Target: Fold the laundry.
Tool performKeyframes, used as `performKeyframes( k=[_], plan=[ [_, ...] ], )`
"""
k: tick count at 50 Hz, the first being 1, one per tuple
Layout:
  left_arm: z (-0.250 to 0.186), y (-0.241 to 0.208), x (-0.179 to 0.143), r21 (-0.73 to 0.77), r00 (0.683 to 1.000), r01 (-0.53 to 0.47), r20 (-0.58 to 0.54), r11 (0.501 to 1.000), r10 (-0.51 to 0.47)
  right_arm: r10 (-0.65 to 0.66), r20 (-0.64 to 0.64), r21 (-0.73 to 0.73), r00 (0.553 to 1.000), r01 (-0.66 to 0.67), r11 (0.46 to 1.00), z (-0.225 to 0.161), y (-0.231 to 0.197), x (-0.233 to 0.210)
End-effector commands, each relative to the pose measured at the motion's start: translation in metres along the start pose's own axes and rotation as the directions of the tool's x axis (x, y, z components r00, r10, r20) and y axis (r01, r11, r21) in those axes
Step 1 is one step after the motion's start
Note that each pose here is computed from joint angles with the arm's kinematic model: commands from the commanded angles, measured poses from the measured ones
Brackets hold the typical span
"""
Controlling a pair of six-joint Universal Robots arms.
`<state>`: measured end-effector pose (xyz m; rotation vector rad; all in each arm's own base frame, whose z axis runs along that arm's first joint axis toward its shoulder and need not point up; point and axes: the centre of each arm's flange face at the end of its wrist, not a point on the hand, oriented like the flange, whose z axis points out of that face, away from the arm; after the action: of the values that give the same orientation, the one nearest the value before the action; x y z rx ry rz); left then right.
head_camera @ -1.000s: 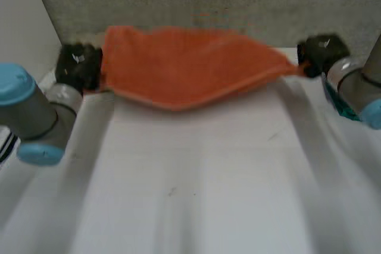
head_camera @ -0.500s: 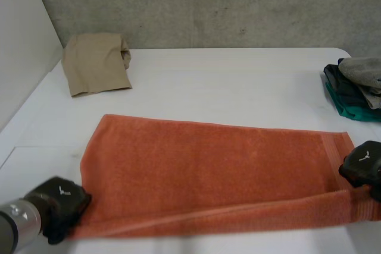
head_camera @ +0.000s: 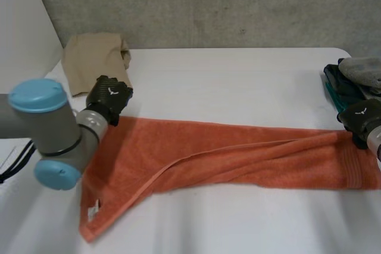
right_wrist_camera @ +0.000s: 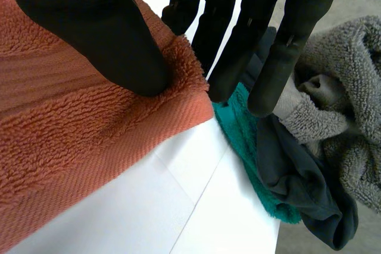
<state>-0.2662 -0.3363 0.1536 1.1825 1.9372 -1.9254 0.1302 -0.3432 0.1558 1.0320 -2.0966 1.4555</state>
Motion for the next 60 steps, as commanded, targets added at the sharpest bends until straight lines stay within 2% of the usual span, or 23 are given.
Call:
performKeyframes(
  k=[1, 5, 10, 14, 18, 25, 31, 41, 53, 60],
  plan=[
    [-0.008, 0.006, 0.012, -0.112, 1.000, 0.012, -0.027, 0.994, -0.015, -0.005, 0.019, -0.008, 1.000, 0.006, 1.000, 0.000, 0.007, -0.012],
    [-0.049, -0.006, 0.001, -0.192, 0.995, 0.087, -0.023, 0.977, -0.093, -0.002, 0.031, -0.017, 1.000, 0.002, 1.000, -0.002, 0.010, -0.016],
    [-0.109, -0.017, -0.005, -0.223, 0.965, 0.254, -0.005, 0.941, -0.261, 0.000, 0.038, -0.023, 0.999, 0.001, 1.000, -0.003, 0.012, -0.018],
    [-0.142, -0.015, -0.001, -0.241, 0.939, 0.334, -0.001, 0.911, -0.344, -0.001, 0.042, -0.020, 0.999, 0.002, 1.000, -0.004, 0.012, -0.020],
    [-0.167, -0.005, 0.009, -0.292, 0.925, 0.360, -0.009, 0.886, -0.379, -0.006, 0.053, -0.011, 0.999, 0.006, 1.000, -0.005, 0.009, -0.023],
    [-0.185, 0.008, 0.025, -0.360, 0.922, 0.348, -0.033, 0.866, -0.385, -0.006, 0.064, -0.010, 0.998, 0.006, 1.000, -0.006, 0.010, -0.026],
    [-0.180, 0.019, 0.040, -0.395, 0.917, 0.342, -0.059, 0.853, -0.394, -0.007, 0.078, -0.013, 0.997, 0.008, 1.000, -0.008, 0.011, -0.031],
    [-0.171, 0.029, 0.052, -0.402, 0.937, 0.316, -0.008, 0.859, -0.348, -0.006, 0.070, -0.011, 0.997, 0.007, 1.000, -0.009, 0.013, -0.031],
    [-0.176, 0.005, 0.020, -0.220, 0.931, 0.364, 0.126, 0.905, -0.343, -0.014, 0.066, 0.000, 0.998, 0.014, 1.000, -0.021, 0.007, -0.028],
    [-0.180, -0.003, 0.015, -0.171, 0.930, 0.367, 0.100, 0.914, -0.354, -0.023, 0.065, 0.018, 0.998, 0.022, 1.000, -0.034, 0.001, -0.024]
  ],
)
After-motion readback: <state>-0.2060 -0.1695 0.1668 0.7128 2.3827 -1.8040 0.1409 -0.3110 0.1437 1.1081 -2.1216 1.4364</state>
